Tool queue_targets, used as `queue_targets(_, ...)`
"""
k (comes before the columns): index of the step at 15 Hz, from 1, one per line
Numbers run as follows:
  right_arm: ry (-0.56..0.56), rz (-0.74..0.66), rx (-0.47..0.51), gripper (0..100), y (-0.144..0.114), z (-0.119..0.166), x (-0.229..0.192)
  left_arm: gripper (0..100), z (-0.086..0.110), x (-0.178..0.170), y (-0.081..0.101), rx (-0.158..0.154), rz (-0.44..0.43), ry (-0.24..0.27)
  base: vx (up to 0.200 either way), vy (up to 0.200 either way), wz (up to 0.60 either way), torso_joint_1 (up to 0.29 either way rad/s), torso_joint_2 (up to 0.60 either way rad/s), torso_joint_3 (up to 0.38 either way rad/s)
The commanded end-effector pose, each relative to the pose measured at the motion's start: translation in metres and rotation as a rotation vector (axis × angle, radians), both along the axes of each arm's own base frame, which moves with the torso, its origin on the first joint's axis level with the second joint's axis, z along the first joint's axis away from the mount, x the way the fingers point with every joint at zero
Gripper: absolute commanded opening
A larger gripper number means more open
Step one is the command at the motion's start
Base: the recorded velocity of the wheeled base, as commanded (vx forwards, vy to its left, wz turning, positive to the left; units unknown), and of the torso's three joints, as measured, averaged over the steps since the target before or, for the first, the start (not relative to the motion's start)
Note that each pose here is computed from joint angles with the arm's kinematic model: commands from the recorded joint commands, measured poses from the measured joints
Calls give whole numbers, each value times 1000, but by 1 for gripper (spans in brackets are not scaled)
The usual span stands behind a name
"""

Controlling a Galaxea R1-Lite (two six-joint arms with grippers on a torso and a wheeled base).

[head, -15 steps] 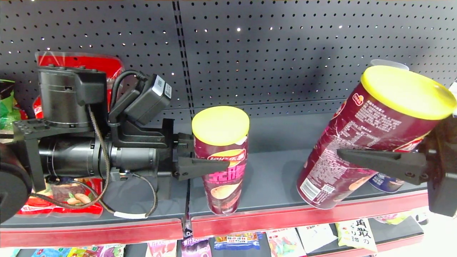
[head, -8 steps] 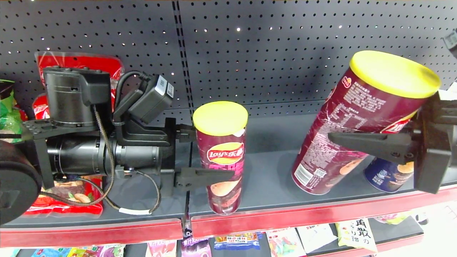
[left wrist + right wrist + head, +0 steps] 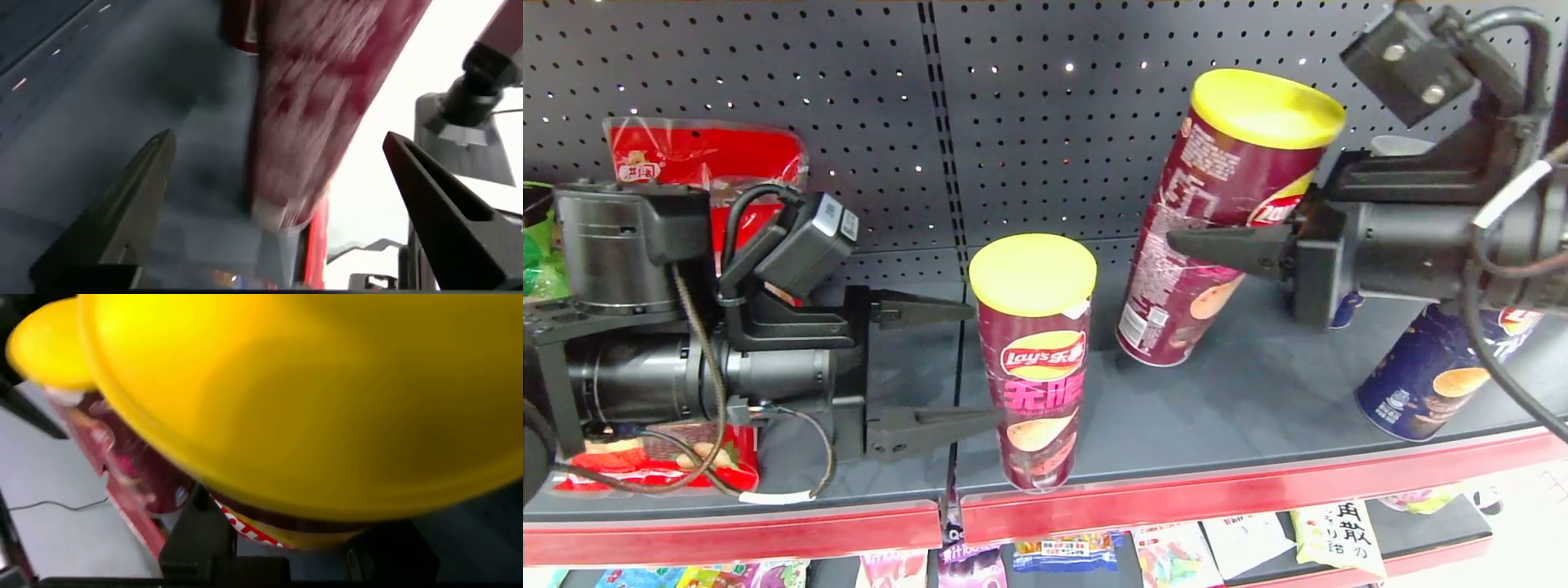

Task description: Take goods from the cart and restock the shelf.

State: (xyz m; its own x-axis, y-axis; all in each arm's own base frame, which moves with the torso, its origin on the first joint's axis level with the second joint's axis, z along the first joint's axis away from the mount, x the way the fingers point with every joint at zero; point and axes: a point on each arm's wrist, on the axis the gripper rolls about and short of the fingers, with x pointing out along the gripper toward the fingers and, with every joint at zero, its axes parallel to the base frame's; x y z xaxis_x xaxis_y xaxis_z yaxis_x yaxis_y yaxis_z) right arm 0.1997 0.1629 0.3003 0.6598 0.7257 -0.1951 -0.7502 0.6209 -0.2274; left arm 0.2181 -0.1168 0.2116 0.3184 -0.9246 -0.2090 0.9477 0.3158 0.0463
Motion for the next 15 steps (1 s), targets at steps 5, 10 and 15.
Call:
queue_targets(5, 61, 0, -10, 0, 56, -22, 70, 100, 6, -58, 51, -95, 202, 77, 0, 0, 0, 0, 0, 0)
queue_targets(10, 76, 16, -20, 0, 80, -33, 91, 100, 7, -78, 62, -155, 321, 128, 0, 0, 0, 0, 0, 0)
queue_targets(15, 88, 19, -30, 0, 85, -39, 95, 100, 6, -76, 64, -145, 413, 121, 0, 0, 0, 0, 0, 0)
